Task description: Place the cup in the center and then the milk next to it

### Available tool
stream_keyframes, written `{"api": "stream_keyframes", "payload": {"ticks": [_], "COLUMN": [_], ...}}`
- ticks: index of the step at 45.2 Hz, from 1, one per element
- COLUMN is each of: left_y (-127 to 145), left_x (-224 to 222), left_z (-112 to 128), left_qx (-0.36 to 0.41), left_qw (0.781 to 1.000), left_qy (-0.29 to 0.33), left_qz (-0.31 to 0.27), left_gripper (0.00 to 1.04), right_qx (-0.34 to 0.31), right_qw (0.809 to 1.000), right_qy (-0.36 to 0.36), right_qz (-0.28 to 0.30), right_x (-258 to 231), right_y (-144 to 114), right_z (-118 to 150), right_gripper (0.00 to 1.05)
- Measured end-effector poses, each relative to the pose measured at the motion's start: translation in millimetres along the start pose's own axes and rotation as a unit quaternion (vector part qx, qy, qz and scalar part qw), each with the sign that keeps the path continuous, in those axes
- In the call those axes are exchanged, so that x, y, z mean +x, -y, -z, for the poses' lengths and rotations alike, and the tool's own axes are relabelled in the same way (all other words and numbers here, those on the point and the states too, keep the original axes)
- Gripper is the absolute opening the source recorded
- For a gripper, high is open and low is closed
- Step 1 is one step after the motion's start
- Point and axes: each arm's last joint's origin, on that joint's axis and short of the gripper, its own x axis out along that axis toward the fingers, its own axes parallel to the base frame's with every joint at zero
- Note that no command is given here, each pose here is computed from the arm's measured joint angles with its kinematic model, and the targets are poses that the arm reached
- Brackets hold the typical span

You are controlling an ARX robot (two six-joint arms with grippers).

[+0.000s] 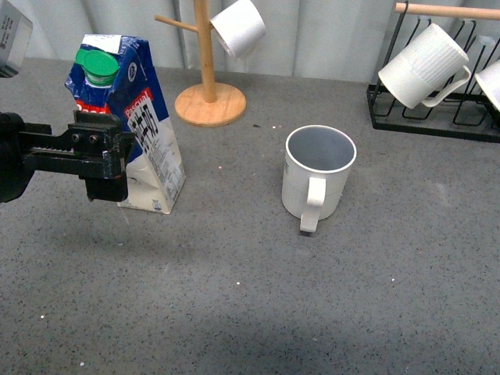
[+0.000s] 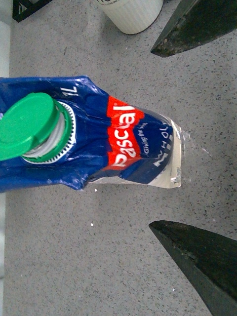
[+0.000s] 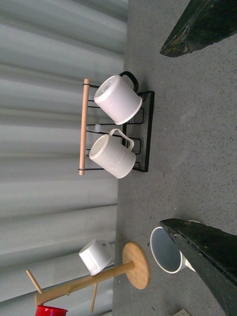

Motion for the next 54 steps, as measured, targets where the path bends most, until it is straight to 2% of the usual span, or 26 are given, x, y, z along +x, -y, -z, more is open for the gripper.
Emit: {"api": "stream_keyframes", "payload": {"ticks": [25, 28, 40, 46, 50, 54], "left_y": [-6.2, -6.3, -1.7, 13.2, 26.4, 42.9], "left_x": [26.3, 27.4, 27.2, 23.1, 21.0, 18.9], "left_z": [-12.1, -12.8, -13.2, -19.3, -20.4, -19.7], "left_qx": [-0.011, -0.012, -0.026, -0.032, -0.036, -0.035], "left_qw": [1.000, 1.000, 0.999, 0.999, 0.999, 0.999], "left_qy": [0.013, 0.014, 0.016, 0.028, 0.032, 0.033], "left_qz": [-0.018, -0.018, -0.013, -0.004, 0.006, 0.020], "left_gripper": [0.98, 0.91, 0.39, 0.14, 0.05, 0.04], "right_qx": [0.000, 0.000, 0.000, 0.000, 0.000, 0.000], "right_qw": [1.000, 1.000, 1.000, 1.000, 1.000, 1.000], "right_qy": [0.000, 0.000, 0.000, 0.000, 0.000, 0.000], "right_qz": [0.000, 0.000, 0.000, 0.000, 0.000, 0.000], "right_x": [0.0, 0.0, 0.0, 0.0, 0.0, 0.0], "right_y": [0.0, 0.0, 0.0, 0.0, 0.0, 0.0], "right_z": [0.0, 0.0, 0.0, 0.0, 0.0, 0.0], "right_gripper": [0.95, 0.95, 0.95, 0.95, 0.95, 0.95]}}
